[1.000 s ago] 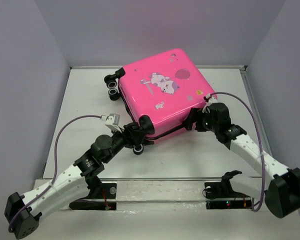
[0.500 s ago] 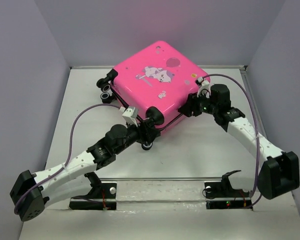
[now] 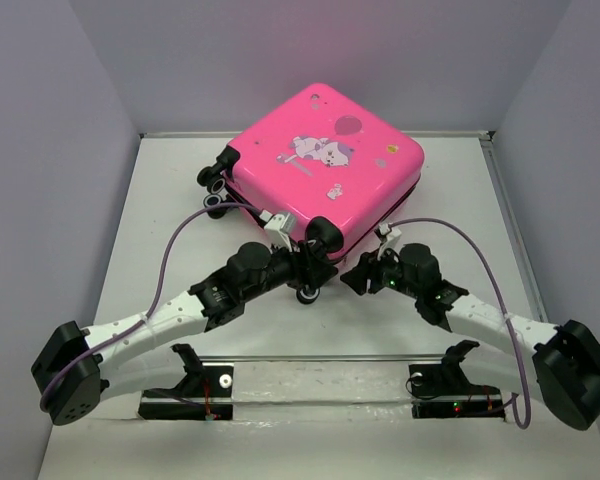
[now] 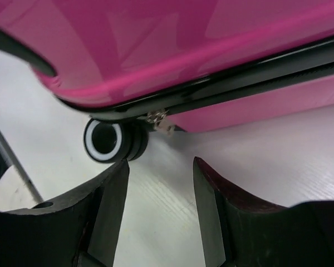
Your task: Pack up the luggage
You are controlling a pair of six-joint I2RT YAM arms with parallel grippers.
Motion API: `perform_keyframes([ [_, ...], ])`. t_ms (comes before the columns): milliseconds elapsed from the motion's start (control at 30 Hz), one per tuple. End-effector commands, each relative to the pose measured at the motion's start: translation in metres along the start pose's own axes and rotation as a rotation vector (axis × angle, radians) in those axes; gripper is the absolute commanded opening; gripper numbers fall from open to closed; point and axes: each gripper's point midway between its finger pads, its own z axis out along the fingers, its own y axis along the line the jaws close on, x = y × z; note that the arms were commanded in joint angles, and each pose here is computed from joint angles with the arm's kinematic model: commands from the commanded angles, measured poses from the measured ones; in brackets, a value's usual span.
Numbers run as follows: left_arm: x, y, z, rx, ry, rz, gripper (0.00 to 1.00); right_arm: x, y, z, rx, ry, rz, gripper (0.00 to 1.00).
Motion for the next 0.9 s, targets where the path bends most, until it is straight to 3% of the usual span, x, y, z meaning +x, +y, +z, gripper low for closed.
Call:
perform_keyframes([
  [0, -0.067, -0.082, -0.013, 0.265, -0.180, 0.024, 0.06, -0.053, -0.005, 0.014, 0.027, -0.232, -0.056, 0.56],
  [233, -0.060, -0.078, -0.010, 0.257, -0.156, 0.021, 0.06, -0.064, -0.011, 0.019, 0.049, -0.281, -0.102, 0.55],
  [333, -0.060, -0.078, -0.009, 0.257, -0.154, 0.022, 0.06, -0.066, -0.011, 0.025, 0.046, -0.277, -0.125, 0.48],
  [367, -0.060, -0.078, -0.009, 0.258, -0.153, 0.022, 0.06, -0.070, -0.009, 0.026, 0.036, -0.290, -0.131, 0.41],
  [467, -0.060, -0.079, -0.008, 0.258, -0.151, 0.024, 0.06, -0.074, -0.005, 0.030, 0.012, -0.304, -0.138, 0.31],
  [567, -0.060, -0.080, -0.007, 0.258, -0.149, 0.026, 0.06, -0.072, -0.005, 0.034, 0.005, -0.298, -0.132, 0.27],
  [633, -0.061, -0.081, -0.007, 0.261, -0.148, 0.025, 0.06, -0.071, -0.006, 0.034, 0.004, -0.306, -0.131, 0.15],
  [733, -0.062, -0.081, -0.007, 0.260, -0.149, 0.025, 0.06, -0.071, -0.007, 0.032, 0.008, -0.324, -0.120, 0.07],
  [867, -0.064, -0.083, -0.004, 0.257, -0.150, 0.022, 0.06, -0.064, 0.000, 0.029, -0.026, -0.319, -0.088, 0.07],
])
